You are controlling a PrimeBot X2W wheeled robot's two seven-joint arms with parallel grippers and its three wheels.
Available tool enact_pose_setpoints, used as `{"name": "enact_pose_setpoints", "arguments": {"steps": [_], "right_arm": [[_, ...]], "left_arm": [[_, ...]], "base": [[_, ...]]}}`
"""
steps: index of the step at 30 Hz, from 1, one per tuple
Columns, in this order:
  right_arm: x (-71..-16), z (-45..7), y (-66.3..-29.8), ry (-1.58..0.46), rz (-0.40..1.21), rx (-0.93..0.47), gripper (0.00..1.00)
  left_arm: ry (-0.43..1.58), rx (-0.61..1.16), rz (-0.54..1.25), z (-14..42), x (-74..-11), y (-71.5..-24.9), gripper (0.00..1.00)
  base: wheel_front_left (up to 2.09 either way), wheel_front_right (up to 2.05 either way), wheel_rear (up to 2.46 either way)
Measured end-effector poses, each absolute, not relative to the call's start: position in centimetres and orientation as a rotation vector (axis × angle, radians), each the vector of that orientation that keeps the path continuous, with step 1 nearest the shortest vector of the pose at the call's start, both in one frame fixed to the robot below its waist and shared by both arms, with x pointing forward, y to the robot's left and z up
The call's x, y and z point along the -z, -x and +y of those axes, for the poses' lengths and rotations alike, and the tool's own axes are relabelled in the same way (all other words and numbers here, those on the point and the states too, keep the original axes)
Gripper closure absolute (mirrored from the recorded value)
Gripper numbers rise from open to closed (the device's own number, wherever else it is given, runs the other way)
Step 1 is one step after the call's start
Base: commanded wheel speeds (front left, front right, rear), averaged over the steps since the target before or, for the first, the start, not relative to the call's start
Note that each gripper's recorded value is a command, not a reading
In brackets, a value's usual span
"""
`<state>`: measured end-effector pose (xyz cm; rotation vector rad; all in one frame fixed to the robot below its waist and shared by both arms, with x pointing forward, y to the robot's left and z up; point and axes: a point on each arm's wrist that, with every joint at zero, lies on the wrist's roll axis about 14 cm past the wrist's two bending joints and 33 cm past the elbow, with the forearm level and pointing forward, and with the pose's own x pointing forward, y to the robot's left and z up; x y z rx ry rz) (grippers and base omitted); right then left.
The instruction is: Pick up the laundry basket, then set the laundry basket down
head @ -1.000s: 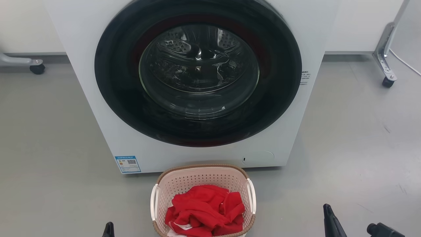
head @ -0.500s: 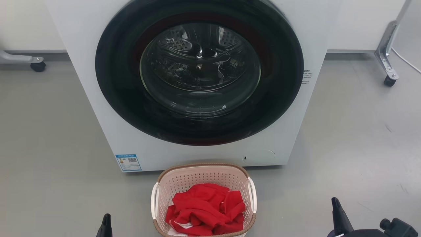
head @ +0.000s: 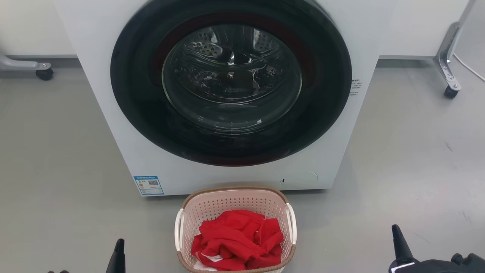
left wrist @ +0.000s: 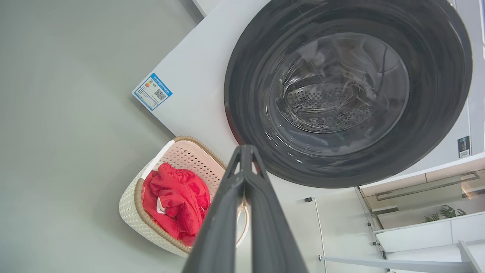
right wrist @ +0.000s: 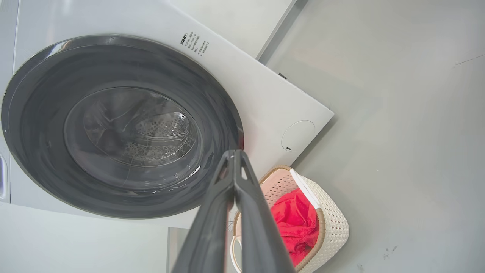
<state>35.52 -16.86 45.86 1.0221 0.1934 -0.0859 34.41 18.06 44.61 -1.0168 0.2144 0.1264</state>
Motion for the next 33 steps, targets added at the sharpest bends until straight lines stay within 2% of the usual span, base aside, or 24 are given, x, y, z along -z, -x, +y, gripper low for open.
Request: {"name": "enact_pose_setpoints", "arguments": {"steps": [33], "right_arm": [[-47.4,-19.8,-37.5,-1.475,0.097,0.096,1.0]], "left_arm": [[1.465,-0.074,0.123,18.9,-47.1,-37.2,1.0]], "base": [[0.0,0.0,0.0]]}}
